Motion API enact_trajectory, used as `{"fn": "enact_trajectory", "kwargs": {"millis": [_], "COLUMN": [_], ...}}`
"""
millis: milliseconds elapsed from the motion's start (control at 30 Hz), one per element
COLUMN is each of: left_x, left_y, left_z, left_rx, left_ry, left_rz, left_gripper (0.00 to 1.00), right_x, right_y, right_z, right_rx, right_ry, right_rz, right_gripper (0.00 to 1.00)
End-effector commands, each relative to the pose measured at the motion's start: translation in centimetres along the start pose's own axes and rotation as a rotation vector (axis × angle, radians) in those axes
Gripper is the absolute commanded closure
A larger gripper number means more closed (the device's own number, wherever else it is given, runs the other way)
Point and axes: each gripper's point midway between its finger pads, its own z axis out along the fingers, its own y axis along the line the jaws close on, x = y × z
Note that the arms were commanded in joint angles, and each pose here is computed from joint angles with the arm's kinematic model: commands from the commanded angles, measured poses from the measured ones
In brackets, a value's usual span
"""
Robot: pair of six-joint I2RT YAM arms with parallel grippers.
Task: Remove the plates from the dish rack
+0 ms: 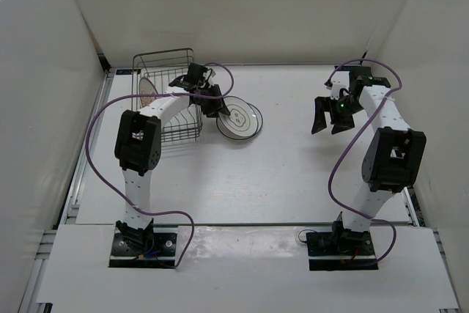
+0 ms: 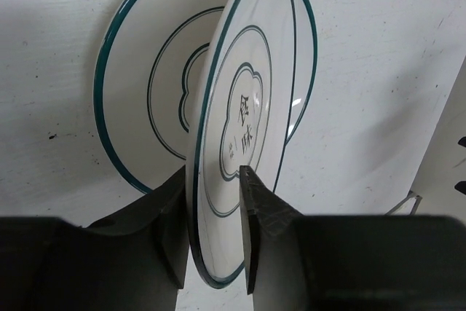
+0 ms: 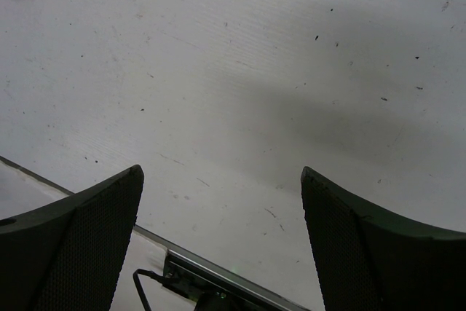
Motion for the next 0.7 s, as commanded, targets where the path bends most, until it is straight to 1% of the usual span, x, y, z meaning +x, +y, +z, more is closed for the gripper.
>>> {"fn": "enact_trajectory", "kwargs": {"millis": [0, 100, 200, 267, 300, 333, 400, 433, 500, 533, 667], "left_x": [0.5, 1.1, 1.4, 1.4, 1.6, 1.7, 1.6, 1.9, 1.7, 2.0, 1.5], "left_y": [-0.6, -0.2, 0.2, 0.7, 1.0, 1.4, 1.8, 2.1, 2.6, 2.8, 3.9], "left_z": [-0.4, -0.4, -0.4, -0.2, -0.4, -0.3, -0.6, -0.8, -1.0, -1.1, -1.7], "left_rx": [0.021, 0.004, -0.012, -0.033, -0.059, -0.071, -0.106, -0.135, -0.176, -0.197, -0.280], "left_ry": [0.024, 0.046, 0.060, 0.062, 0.070, 0.078, 0.076, 0.084, 0.069, 0.082, 0.059], "left_rz": [0.021, 0.024, 0.020, 0.016, 0.008, 0.018, 0.024, 0.035, 0.052, 0.050, 0.060], "left_gripper": [0.59, 0.51, 0.46, 0.40, 0.36, 0.27, 0.18, 0.08, 0.00, 0.00, 0.00], "right_x": [-0.3, -0.3, -0.2, -0.2, -0.2, -0.2, -0.3, -0.3, -0.3, -0.3, -0.3], "right_y": [0.2, 0.2, 0.3, 0.1, 0.1, 0.2, 0.2, 0.2, 0.1, 0.1, 0.1], "right_z": [-1.0, -1.0, -1.0, -1.0, -1.0, -1.0, -1.0, -1.0, -0.9, -0.9, -0.8], "right_rx": [0.000, -0.003, -0.002, -0.001, 0.000, -0.002, -0.001, -0.006, -0.005, -0.004, -0.005], "right_ry": [-0.037, -0.037, -0.033, -0.029, -0.029, -0.027, -0.031, -0.029, -0.026, -0.027, -0.020], "right_rz": [-0.019, -0.017, -0.017, -0.013, -0.017, -0.017, -0.019, -0.015, -0.016, -0.017, -0.017], "right_gripper": [0.10, 0.10, 0.10, 0.10, 0.10, 0.10, 0.10, 0.10, 0.10, 0.10, 0.10]}}
